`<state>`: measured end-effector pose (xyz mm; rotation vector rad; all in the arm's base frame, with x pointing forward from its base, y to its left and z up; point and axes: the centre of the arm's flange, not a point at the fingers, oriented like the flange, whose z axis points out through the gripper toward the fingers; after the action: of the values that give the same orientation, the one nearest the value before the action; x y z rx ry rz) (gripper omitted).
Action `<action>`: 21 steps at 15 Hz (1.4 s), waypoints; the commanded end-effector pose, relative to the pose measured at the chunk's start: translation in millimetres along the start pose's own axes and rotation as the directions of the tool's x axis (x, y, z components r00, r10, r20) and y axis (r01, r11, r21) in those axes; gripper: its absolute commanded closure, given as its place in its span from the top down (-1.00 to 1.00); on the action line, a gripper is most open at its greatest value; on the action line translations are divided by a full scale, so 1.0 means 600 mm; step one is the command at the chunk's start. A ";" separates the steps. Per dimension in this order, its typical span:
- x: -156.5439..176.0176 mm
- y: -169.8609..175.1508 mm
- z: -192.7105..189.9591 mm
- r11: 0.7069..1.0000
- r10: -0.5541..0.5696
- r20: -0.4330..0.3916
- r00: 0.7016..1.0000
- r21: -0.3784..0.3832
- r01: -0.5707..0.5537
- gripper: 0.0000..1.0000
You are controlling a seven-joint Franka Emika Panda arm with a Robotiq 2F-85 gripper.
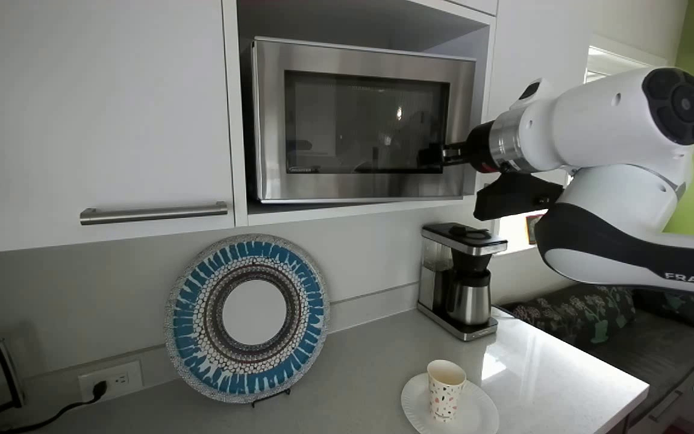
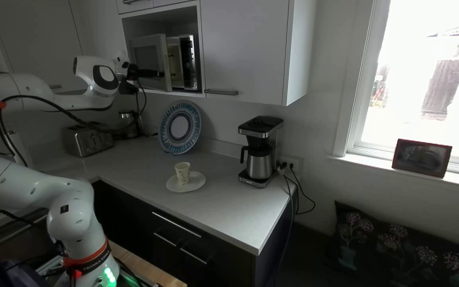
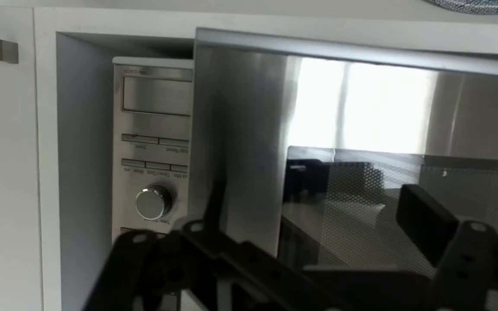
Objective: Close the microwave door fully, turn the round knob on the microwave to the right
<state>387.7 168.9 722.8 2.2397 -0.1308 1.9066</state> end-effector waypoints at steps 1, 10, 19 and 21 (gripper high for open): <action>0.013 -0.012 0.049 1.000 0.020 -0.030 0.999 -0.002 -0.021 1.00; 0.030 -0.038 0.126 0.998 0.053 -0.016 0.998 0.029 -0.053 1.00; 0.035 -0.045 0.136 0.999 0.048 -0.019 0.999 0.012 -0.048 1.00; 0.035 -0.045 0.135 0.999 0.049 -0.019 0.999 0.013 -0.049 1.00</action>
<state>474.9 180.0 729.0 2.2453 -0.1723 1.9591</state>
